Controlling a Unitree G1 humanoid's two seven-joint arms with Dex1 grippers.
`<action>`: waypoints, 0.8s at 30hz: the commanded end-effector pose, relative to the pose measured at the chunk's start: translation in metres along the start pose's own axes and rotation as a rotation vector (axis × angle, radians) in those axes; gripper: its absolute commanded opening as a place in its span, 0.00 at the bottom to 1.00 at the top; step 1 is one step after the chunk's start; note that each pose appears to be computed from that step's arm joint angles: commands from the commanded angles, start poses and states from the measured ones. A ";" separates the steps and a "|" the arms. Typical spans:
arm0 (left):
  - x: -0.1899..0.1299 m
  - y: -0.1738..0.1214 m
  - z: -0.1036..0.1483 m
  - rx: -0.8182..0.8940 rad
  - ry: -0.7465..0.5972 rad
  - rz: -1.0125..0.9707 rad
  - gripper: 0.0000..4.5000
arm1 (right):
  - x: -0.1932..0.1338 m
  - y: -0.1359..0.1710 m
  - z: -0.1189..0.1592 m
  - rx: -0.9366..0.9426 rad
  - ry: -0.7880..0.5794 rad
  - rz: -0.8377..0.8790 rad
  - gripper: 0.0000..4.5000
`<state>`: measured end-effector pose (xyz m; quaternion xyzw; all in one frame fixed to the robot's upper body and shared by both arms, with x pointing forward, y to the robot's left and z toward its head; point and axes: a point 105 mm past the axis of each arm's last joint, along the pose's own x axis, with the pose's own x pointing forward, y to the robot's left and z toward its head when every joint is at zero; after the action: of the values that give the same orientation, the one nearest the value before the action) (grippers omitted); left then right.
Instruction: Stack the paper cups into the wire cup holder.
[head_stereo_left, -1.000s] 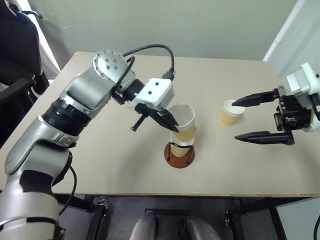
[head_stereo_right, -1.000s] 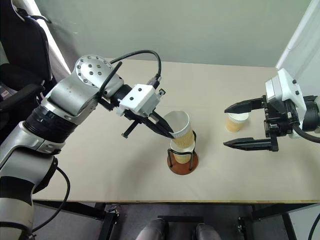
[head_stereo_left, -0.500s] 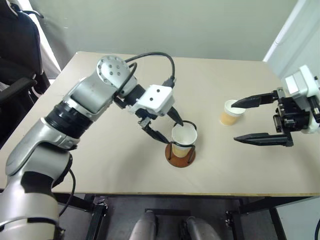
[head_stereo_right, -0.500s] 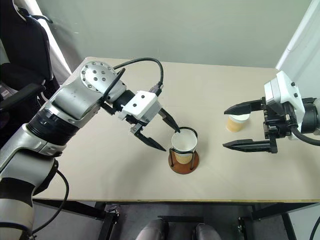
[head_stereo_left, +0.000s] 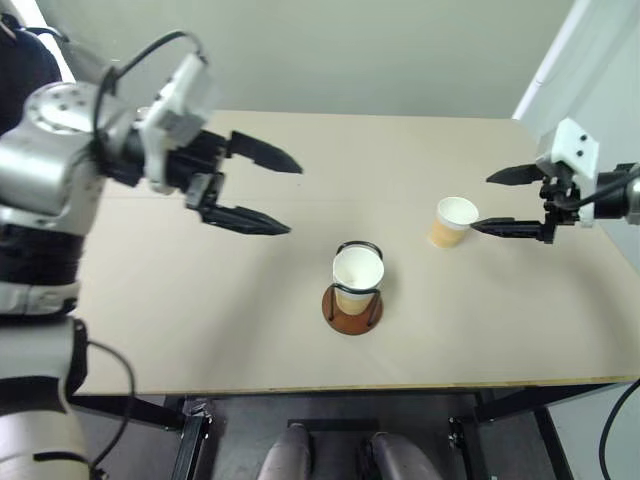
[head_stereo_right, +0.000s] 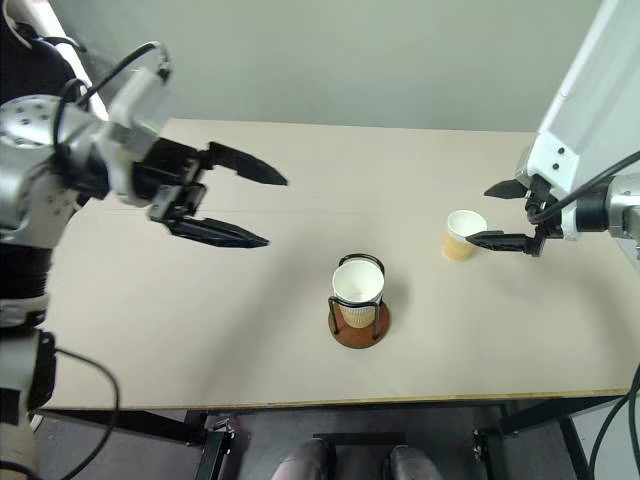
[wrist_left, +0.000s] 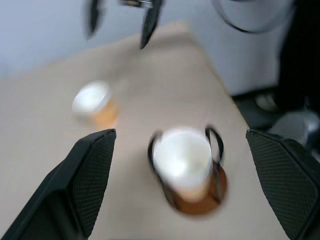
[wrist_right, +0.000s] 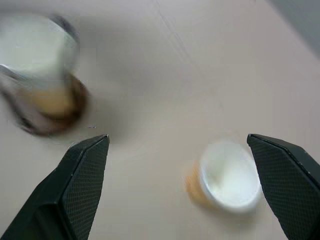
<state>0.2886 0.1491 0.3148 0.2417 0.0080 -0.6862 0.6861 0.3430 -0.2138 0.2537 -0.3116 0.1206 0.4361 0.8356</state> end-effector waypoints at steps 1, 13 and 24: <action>-0.013 -0.020 0.008 -0.042 -0.025 0.029 0.99 | 0.011 -0.019 0.001 -0.020 -0.001 -0.043 1.00; -0.028 -0.048 -0.016 -0.202 -0.021 0.234 0.99 | 0.051 -0.038 -0.038 0.019 0.149 -0.036 1.00; -0.033 -0.051 -0.016 -0.202 0.002 0.298 1.00 | 0.070 -0.038 -0.061 0.034 0.234 -0.035 0.91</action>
<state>0.2489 0.1872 0.2843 0.1504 0.0596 -0.5818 0.7971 0.4141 -0.2229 0.1728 -0.3293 0.2422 0.3914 0.8244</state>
